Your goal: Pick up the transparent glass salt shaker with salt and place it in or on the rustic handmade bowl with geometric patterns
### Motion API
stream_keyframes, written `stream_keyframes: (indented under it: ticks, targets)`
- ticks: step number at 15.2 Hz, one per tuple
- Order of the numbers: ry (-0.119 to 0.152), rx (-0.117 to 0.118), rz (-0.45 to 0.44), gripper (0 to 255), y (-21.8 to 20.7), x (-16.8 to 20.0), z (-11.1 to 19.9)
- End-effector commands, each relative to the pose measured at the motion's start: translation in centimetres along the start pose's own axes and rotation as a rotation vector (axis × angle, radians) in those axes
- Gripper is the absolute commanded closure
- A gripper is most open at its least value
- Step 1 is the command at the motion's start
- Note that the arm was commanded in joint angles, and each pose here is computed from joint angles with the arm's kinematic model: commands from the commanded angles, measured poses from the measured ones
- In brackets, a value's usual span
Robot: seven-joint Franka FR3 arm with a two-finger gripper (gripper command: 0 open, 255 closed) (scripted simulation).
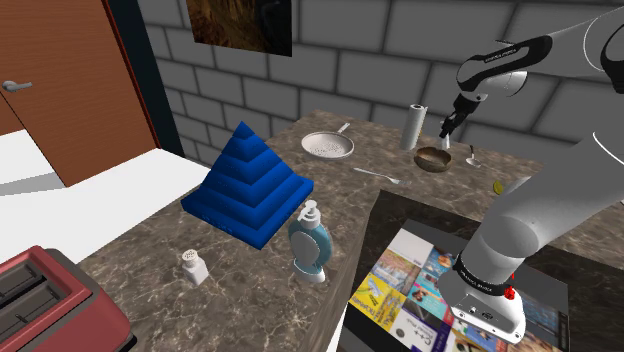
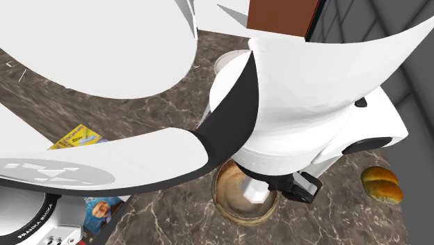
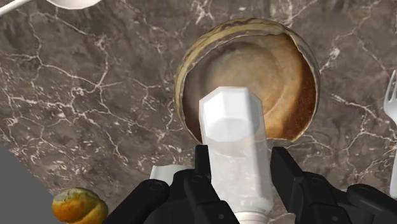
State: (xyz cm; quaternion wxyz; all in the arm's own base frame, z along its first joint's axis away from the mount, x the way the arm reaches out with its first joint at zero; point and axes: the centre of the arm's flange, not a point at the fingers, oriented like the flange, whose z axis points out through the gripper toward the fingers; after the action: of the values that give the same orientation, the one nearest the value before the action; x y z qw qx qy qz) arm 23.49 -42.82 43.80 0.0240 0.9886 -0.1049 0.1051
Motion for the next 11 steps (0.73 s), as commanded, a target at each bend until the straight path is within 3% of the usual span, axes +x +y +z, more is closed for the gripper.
stream_keyframes:
  ticks: [1, 4, 5, 10, 11]
  targets:
    - [0.000, 0.000, 0.000, 255, 0.0, 0.0, 0.1]
    - [0.000, 0.000, 0.000, 255, 0.0, 0.0, 0.1]
    - [0.000, 0.000, 0.000, 0, 0.0, 0.0, 0.1]
    - [0.000, 0.000, 0.000, 0, 0.0, 0.0, 0.1]
    - [0.000, 0.000, 0.000, 0, 0.0, 0.0, -1.3]
